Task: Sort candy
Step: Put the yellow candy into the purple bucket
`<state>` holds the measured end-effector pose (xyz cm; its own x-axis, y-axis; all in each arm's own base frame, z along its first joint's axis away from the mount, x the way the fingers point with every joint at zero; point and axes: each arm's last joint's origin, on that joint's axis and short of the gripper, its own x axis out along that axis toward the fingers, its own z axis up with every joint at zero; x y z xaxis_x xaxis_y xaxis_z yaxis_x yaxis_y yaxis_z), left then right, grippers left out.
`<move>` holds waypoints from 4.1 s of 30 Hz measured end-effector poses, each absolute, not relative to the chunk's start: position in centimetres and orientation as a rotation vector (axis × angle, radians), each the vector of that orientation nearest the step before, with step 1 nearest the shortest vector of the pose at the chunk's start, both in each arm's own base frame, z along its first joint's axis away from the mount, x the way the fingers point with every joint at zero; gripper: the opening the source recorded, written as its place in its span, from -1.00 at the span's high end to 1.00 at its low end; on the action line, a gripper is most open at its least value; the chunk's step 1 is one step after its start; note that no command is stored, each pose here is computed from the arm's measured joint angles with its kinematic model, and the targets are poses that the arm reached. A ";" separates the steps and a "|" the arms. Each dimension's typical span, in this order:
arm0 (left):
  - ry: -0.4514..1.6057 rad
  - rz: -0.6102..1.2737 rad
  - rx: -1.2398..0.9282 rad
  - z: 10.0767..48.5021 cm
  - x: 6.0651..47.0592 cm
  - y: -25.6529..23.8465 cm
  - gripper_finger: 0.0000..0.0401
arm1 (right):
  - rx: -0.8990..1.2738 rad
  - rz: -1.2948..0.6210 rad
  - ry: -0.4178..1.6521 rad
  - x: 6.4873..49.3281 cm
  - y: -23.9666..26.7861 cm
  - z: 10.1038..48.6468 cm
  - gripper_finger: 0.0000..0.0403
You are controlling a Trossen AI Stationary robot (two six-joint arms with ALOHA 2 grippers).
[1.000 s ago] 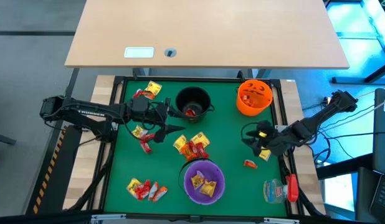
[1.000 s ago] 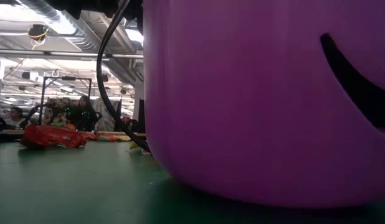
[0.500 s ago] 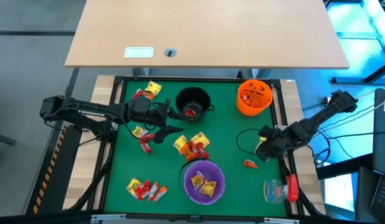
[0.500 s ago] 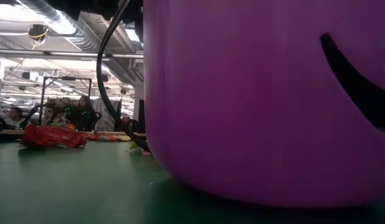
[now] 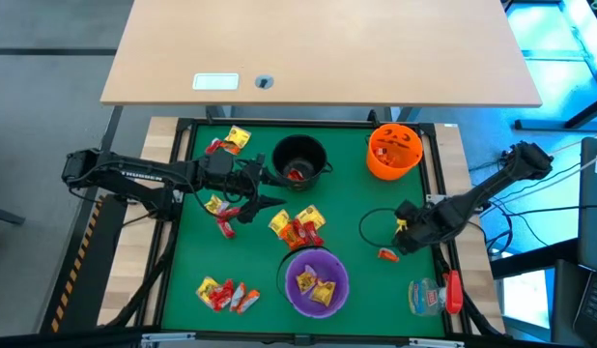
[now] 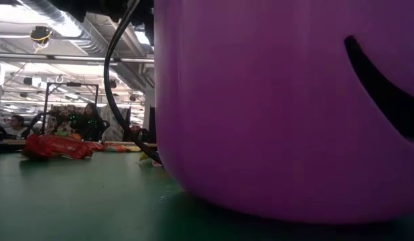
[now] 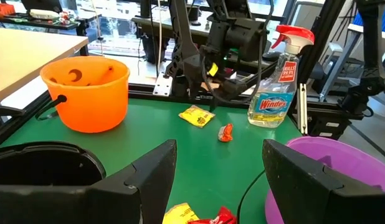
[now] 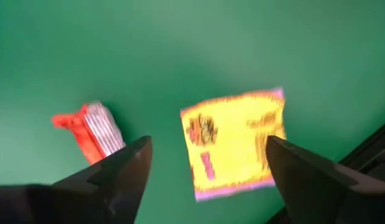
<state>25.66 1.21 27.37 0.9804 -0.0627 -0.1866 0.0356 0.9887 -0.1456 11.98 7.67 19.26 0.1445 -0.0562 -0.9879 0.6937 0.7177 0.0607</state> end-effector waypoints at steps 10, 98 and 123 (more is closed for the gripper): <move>0.198 -0.063 -0.138 27.3 25.7 0.9 -0.13 | 0.611 -0.597 1.352 12.0 7.8 18.4 -0.56; 0.231 -0.110 -0.132 27.0 25.6 -0.5 -0.13 | 0.817 -0.517 1.443 13.6 9.5 17.6 -0.50; 0.247 -0.115 -0.131 26.9 25.6 -0.5 -0.13 | 0.793 -0.938 1.492 13.9 9.6 13.9 -0.50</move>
<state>25.57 -0.54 26.90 0.9633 -0.1295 -0.2353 0.0974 0.9849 -0.1432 13.86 9.56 13.90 -0.1254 -0.0248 -0.9918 0.8830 0.4531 -0.1229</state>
